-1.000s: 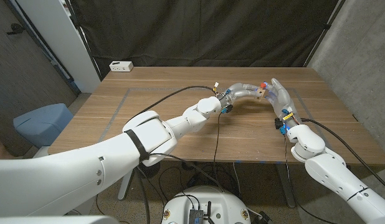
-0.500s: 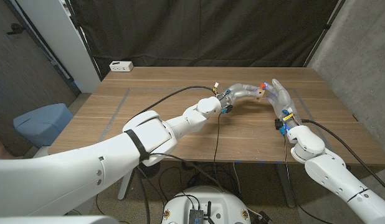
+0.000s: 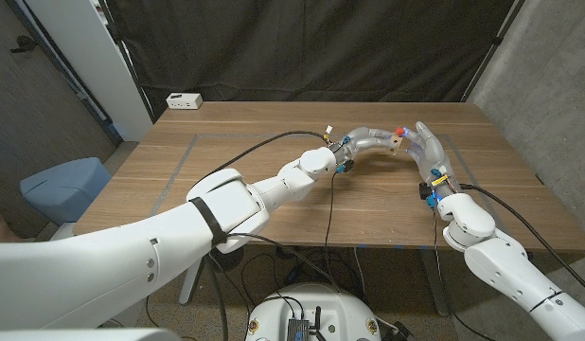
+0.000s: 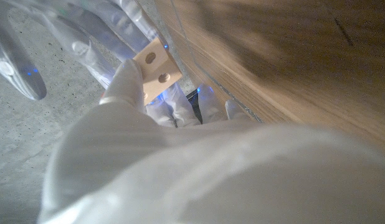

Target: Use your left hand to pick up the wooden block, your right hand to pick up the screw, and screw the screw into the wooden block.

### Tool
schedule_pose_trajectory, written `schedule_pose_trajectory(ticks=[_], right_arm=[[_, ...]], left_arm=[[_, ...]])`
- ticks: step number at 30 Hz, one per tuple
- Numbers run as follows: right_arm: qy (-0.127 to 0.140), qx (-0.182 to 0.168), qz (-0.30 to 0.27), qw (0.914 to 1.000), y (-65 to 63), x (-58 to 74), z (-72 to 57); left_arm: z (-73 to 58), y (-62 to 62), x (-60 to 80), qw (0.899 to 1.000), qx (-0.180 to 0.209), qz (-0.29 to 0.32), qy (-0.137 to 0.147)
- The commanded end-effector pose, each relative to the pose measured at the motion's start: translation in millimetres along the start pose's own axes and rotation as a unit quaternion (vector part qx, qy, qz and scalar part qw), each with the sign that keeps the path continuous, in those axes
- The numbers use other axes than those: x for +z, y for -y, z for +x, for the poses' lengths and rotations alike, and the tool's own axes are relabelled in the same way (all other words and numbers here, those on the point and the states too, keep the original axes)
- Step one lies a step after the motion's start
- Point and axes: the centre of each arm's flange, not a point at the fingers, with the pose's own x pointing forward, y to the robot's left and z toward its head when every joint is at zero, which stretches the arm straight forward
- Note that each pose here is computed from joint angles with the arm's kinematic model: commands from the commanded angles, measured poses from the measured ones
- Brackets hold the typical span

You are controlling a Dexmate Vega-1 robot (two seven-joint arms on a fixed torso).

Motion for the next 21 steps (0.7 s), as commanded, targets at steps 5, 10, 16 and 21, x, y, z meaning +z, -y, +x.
schedule_pose_trajectory(ticks=[5, 10, 16, 21], right_arm=[[0.000, -0.004, 0.000, 1.0000, 2.8, 0.0, -6.0], [-0.002, -0.003, 0.000, 1.0000, 2.7, -0.3, -7.4], [-0.003, 0.002, -0.003, 1.0000, 2.0, 0.6, -7.8], [-0.002, 0.006, -0.004, 1.0000, 1.3, 1.5, -7.7]], left_arm=[[0.4, 2.0, 0.2, 1.000, -0.001, 0.000, 0.000], [0.9, 1.9, -0.3, 1.000, -0.001, -0.001, -0.003], [1.8, 1.7, -0.9, 1.000, -0.002, -0.002, -0.008], [2.3, 0.9, -1.3, 1.000, -0.001, -0.002, -0.012]])
